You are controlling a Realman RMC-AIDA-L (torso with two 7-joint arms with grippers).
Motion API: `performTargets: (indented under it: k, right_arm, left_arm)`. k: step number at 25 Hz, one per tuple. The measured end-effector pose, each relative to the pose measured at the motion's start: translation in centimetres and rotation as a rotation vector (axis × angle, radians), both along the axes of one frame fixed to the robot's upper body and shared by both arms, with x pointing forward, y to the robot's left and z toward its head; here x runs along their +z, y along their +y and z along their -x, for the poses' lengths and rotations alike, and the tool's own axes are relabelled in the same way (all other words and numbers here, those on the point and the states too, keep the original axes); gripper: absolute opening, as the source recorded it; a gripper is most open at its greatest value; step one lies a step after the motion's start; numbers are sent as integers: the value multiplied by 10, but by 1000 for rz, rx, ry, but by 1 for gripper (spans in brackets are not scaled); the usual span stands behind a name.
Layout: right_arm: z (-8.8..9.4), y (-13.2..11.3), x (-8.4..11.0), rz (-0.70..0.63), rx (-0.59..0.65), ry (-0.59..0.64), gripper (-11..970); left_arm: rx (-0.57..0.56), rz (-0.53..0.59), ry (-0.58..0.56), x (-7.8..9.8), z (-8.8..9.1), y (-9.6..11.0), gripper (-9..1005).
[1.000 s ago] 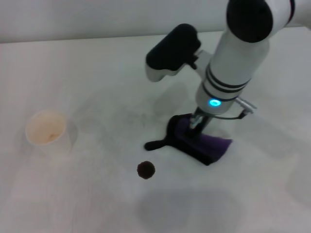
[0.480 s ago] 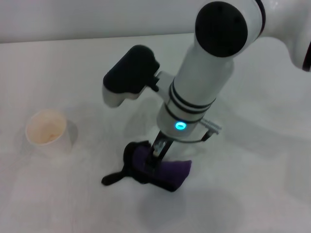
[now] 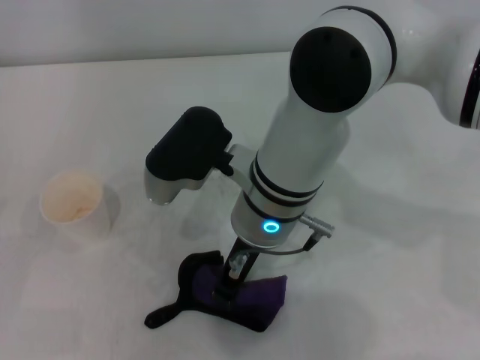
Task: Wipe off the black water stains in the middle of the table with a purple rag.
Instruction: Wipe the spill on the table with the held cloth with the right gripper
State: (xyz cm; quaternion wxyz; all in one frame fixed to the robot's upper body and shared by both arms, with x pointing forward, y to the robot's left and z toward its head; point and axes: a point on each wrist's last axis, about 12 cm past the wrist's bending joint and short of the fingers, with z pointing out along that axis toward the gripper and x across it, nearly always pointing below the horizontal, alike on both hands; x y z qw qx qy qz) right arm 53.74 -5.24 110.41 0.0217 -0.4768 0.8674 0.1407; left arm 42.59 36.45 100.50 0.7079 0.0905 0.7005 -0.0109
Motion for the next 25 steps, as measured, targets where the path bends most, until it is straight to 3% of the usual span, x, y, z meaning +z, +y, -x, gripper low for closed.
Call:
performTargets:
  k: [17,25]
  right_arm:
    - [0,1,0,-6,3,5,95]
    - [-22,1,2,26,-31,-95,95]
  left_arm:
    - [-11,-4,0,0,-2,-1,887]
    - [-8,-5,7,0,-3,-1,887]
